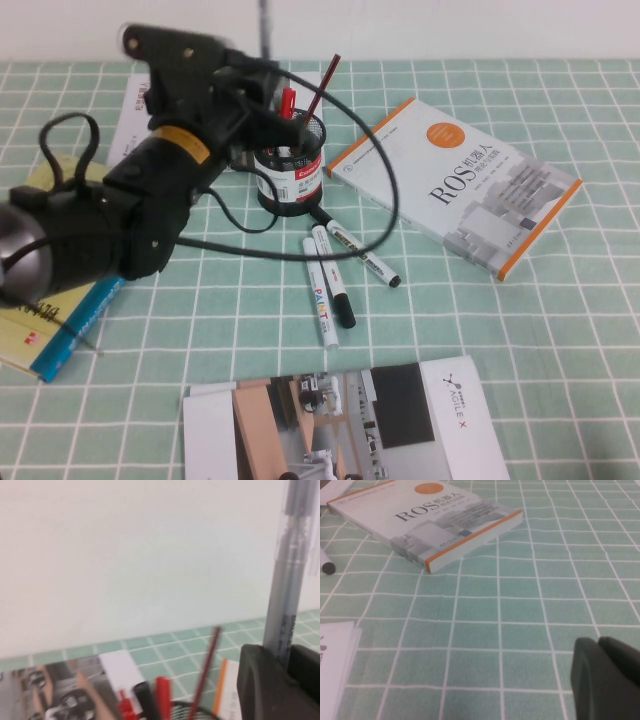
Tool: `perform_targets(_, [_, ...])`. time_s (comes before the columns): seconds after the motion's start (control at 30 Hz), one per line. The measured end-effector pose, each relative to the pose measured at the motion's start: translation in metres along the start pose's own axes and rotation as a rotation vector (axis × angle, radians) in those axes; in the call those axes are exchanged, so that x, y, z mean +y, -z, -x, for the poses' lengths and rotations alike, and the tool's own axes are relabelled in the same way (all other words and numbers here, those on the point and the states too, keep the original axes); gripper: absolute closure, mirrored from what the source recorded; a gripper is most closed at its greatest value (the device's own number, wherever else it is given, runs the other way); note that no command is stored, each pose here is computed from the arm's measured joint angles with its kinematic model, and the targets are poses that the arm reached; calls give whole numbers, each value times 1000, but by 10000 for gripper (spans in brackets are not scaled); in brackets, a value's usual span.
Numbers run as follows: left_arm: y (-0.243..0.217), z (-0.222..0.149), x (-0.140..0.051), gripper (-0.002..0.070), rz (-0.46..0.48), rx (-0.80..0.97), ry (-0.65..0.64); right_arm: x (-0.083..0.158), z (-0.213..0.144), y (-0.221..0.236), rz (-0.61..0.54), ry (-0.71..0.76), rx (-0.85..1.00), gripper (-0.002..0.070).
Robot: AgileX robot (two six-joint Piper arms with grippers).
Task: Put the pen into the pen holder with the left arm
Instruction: Place the pen onto the pen holder
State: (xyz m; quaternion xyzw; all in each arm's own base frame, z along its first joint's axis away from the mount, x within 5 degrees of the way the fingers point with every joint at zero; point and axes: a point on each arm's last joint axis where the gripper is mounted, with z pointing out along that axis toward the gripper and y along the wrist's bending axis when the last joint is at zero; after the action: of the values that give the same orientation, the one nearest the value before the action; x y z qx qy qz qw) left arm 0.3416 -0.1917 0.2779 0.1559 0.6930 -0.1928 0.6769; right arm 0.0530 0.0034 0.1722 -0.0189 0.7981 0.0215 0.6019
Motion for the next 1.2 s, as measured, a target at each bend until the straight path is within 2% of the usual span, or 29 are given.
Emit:
perform_targets(0.13, [-9, -20, 16, 629, 40, 17, 63, 0, 0, 0, 0, 0, 0, 696])
perform_targets(0.3, [-19, -34, 23, 629, 58, 41, 115, 0, 0, 0, 0, 0, 0, 696])
perform_targets(1.03, [-37, -53, 25, 629, 63, 75, 140, 0, 0, 0, 0, 0, 0, 696])
perform_targets(1.2, [-37, -48, 25, 629, 58, 26, 152, 0, 0, 0, 0, 0, 0, 696])
